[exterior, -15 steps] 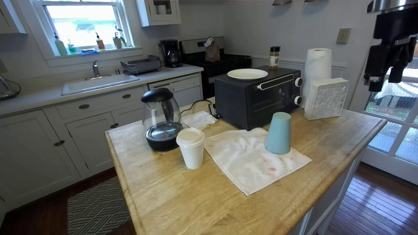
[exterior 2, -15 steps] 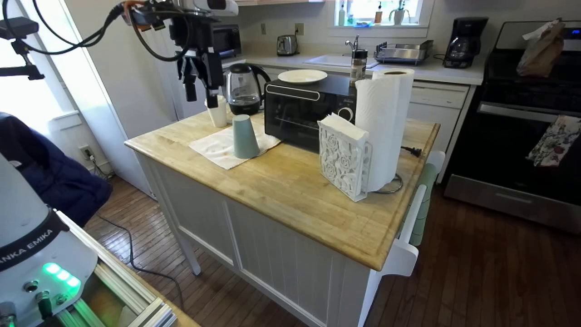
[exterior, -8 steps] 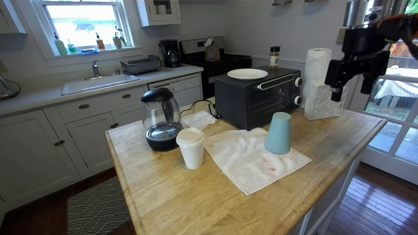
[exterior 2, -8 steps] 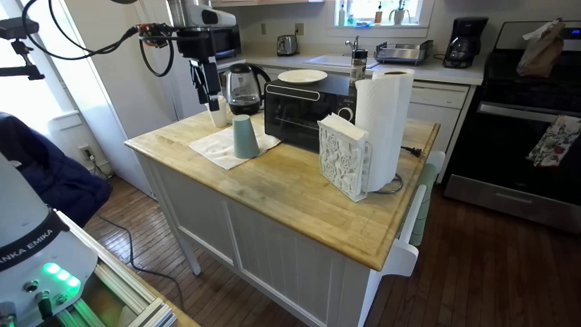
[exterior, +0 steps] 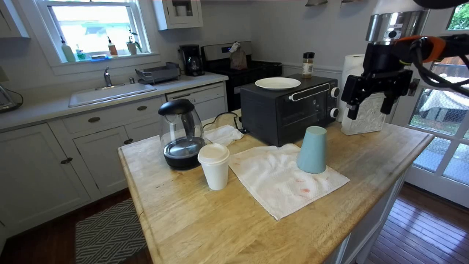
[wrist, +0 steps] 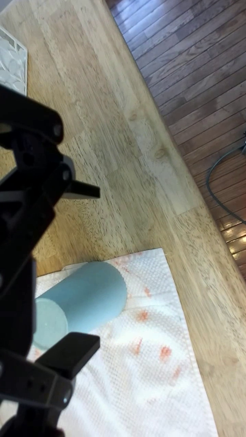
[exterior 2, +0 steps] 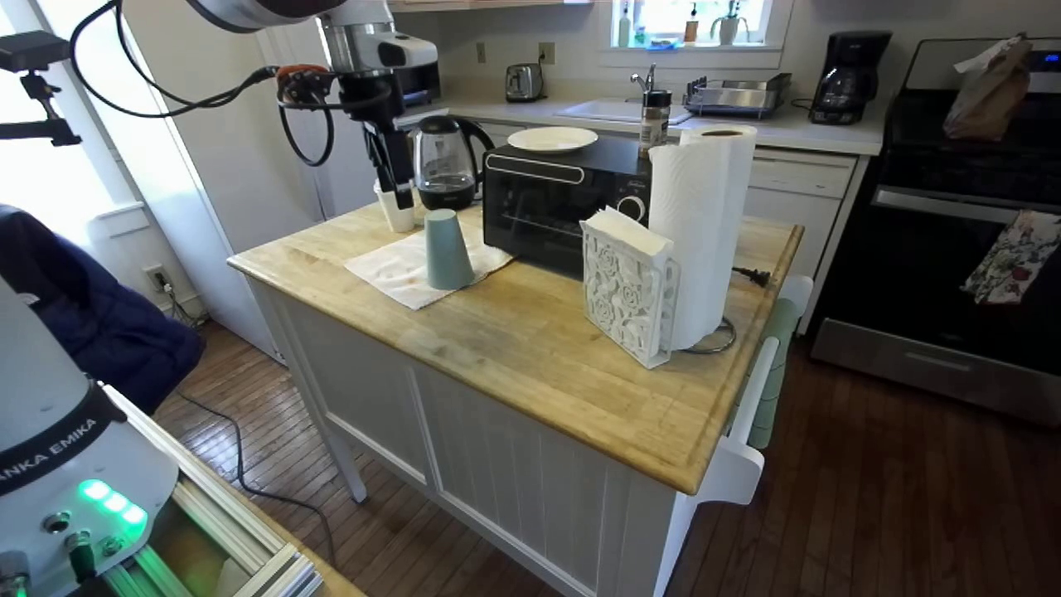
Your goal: Flip the blue cup over
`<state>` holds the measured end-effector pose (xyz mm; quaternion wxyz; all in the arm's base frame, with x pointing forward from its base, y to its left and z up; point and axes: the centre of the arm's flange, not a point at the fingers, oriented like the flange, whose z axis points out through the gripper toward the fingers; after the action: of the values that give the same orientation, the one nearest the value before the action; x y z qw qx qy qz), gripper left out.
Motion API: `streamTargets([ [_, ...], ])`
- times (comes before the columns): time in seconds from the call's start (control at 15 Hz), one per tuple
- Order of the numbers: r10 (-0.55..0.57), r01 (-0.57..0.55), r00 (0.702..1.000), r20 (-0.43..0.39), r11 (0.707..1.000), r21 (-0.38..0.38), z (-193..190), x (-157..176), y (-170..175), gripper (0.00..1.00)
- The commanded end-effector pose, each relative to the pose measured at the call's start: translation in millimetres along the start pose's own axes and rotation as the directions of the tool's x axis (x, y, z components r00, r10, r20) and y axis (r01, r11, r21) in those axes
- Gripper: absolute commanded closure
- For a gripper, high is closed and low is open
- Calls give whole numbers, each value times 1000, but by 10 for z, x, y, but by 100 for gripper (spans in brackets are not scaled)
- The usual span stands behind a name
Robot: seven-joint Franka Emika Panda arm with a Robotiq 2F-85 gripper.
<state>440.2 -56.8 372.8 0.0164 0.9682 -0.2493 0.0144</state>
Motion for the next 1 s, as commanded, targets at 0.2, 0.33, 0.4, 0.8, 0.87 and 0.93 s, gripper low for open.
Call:
streamTargets([
  [0.2, -12, 12, 1000, -14, 1000, 6, 118, 130, -62, 0],
  [0.33, -24, 25, 999, -41, 999, 30, 153, 181, -105, 0],
  [0.4, -14, 16, 998, -62, 999, 37, 182, 219, -121, 0],
  [0.8, 40, -31, 996, -76, 993, 113, 326, 449, -237, 0],
  [0.87, 45, -37, 997, -64, 992, 123, 341, 478, -258, 0],
  [0.93, 53, -45, 997, -58, 990, 130, 356, 508, -279, 0],
])
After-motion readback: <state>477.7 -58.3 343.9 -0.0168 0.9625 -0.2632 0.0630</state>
